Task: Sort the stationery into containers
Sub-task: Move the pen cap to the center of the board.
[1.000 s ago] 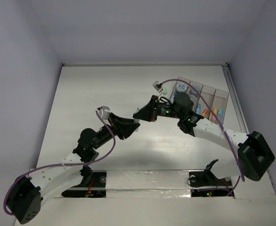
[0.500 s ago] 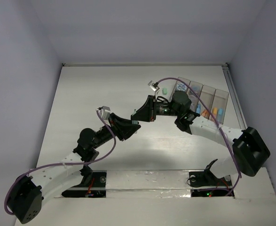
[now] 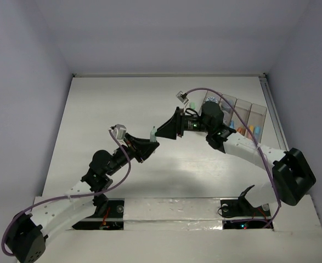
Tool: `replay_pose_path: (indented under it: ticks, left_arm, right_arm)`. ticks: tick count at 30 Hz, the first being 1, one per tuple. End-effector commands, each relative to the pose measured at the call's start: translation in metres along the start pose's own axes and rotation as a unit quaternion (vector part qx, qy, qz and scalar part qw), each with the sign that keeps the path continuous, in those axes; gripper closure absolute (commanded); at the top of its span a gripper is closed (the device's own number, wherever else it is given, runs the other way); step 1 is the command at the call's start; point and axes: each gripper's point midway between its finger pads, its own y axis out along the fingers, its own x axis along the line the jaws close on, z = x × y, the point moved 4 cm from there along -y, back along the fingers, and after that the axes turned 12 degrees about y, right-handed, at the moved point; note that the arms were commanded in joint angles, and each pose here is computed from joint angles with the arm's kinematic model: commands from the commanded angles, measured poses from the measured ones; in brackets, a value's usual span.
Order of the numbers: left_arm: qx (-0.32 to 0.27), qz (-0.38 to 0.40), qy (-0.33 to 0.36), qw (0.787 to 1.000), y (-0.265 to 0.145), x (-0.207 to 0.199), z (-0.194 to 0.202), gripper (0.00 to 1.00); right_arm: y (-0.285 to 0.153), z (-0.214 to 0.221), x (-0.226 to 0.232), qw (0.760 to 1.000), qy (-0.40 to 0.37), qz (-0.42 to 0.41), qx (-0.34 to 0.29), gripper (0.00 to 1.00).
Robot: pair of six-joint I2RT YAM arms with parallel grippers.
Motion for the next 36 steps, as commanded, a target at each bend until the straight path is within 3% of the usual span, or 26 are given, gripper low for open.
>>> replay_pose_path:
  ticks: [1, 4, 8, 10, 12, 16, 17, 18, 20, 21, 25, 29, 36]
  left_arm:
    - [-0.020, -0.084, 0.028, 0.996, -0.002, 0.018, -0.018, 1.00]
    - [-0.027, -0.114, 0.031, 0.993, -0.010, 0.025, -0.020, 1.00]
    - [-0.023, -0.122, 0.036, 0.992, -0.014, 0.029, -0.013, 1.00]
    - [-0.015, -0.123, 0.036, 0.992, -0.016, 0.031, -0.007, 1.00]
    - [-0.013, -0.123, 0.038, 0.992, -0.017, 0.032, -0.004, 1.00]
    - [-0.009, -0.114, 0.041, 0.993, -0.019, 0.031, 0.001, 1.00]
    - [-0.011, -0.113, 0.041, 0.993, -0.020, 0.031, 0.000, 1.00]
    - [-0.010, -0.110, 0.042, 0.993, -0.020, 0.030, 0.001, 1.00]
    - [-0.013, -0.101, 0.041, 0.994, -0.020, 0.027, 0.000, 1.00]
    - [-0.015, -0.096, 0.041, 0.994, -0.020, 0.025, -0.001, 1.00]
    - [-0.015, -0.083, 0.036, 0.996, -0.020, 0.022, 0.000, 1.00]
    - [-0.018, -0.072, 0.033, 0.997, -0.020, 0.018, -0.001, 1.00]
    - [-0.015, -0.058, 0.028, 0.998, -0.019, 0.015, 0.001, 1.00]
  right_arm:
    - [-0.013, -0.014, -0.006, 0.999, -0.023, 0.045, -0.012, 0.38]
    - [-0.025, -0.019, -0.024, 0.993, -0.032, 0.107, -0.029, 0.38]
    - [-0.039, -0.041, -0.060, 0.975, -0.038, 0.209, -0.073, 0.53]
    - [-0.048, -0.057, -0.075, 0.960, -0.045, 0.261, -0.085, 0.68]
    - [-0.058, -0.079, -0.103, 0.930, -0.054, 0.350, -0.096, 0.81]
    - [-0.077, -0.120, -0.156, 0.855, -0.072, 0.503, -0.104, 0.88]
    - [-0.084, -0.130, -0.168, 0.832, -0.074, 0.539, -0.110, 0.88]
    - [-0.088, -0.121, -0.199, 0.816, -0.058, 0.571, -0.074, 0.87]
    - [-0.086, -0.146, -0.207, 0.806, -0.062, 0.583, -0.081, 0.84]
    - [-0.092, -0.146, -0.216, 0.795, -0.059, 0.600, -0.065, 0.72]
    - [-0.095, -0.154, -0.262, 0.753, -0.052, 0.655, -0.031, 0.45]
    - [-0.104, -0.161, -0.284, 0.719, -0.055, 0.692, -0.020, 0.42]
    - [-0.117, -0.154, -0.309, 0.696, -0.049, 0.716, -0.002, 0.43]
